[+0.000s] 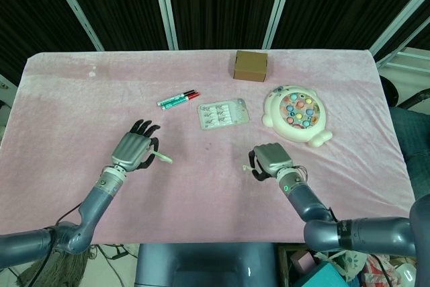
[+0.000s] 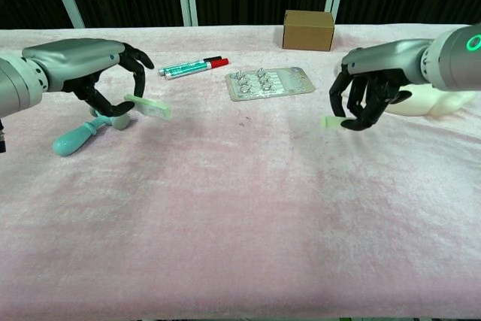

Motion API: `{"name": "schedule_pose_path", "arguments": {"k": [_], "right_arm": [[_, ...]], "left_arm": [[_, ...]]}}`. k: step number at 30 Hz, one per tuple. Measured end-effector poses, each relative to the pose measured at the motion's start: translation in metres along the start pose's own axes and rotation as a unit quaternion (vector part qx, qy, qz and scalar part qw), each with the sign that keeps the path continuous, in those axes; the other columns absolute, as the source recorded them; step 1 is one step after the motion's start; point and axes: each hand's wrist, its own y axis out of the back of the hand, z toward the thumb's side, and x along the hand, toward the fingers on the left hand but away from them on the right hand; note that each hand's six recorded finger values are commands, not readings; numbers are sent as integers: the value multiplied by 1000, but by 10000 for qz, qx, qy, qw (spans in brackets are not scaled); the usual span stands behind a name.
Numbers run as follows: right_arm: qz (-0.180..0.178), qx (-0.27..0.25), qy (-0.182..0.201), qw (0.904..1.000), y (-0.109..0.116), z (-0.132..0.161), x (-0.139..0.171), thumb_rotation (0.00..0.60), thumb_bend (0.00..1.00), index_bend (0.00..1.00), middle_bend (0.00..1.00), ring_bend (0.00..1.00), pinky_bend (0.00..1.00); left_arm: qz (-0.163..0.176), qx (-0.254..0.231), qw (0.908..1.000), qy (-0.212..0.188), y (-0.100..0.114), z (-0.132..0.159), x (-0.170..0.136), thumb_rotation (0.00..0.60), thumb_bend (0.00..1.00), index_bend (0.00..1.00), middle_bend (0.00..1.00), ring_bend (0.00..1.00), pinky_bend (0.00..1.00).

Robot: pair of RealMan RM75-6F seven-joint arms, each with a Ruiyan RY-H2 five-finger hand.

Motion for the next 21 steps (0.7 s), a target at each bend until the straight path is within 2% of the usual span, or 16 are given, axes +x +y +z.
{"name": "schedule_pose_path", "arguments": {"k": [8,14,16,21], "right_arm": [[-318,78,-8,9995,-29,-1,-9,600,574,806,769,943,926],[-389,104,-78,9992,-46,-5,-15,600,546,767,760,935,922],[-403,118,-99,9991,-49,-7,-16,600,519,682,754,934,921],[-264,160,-94,9995,-53,-9,-15,600,367,339,741,933,919]], "left_arm": [[43,119,9999,-40,-28,-8,13,600,462,563,121,0,0],[-30,193,9997,-118,-47,-7,18,600,460,555,115,0,0],[-37,208,9997,-155,-51,-5,19,600,430,529,109,0,0],[-81,239,9995,-179,-57,-5,20,600,204,343,58,0,0]]}}
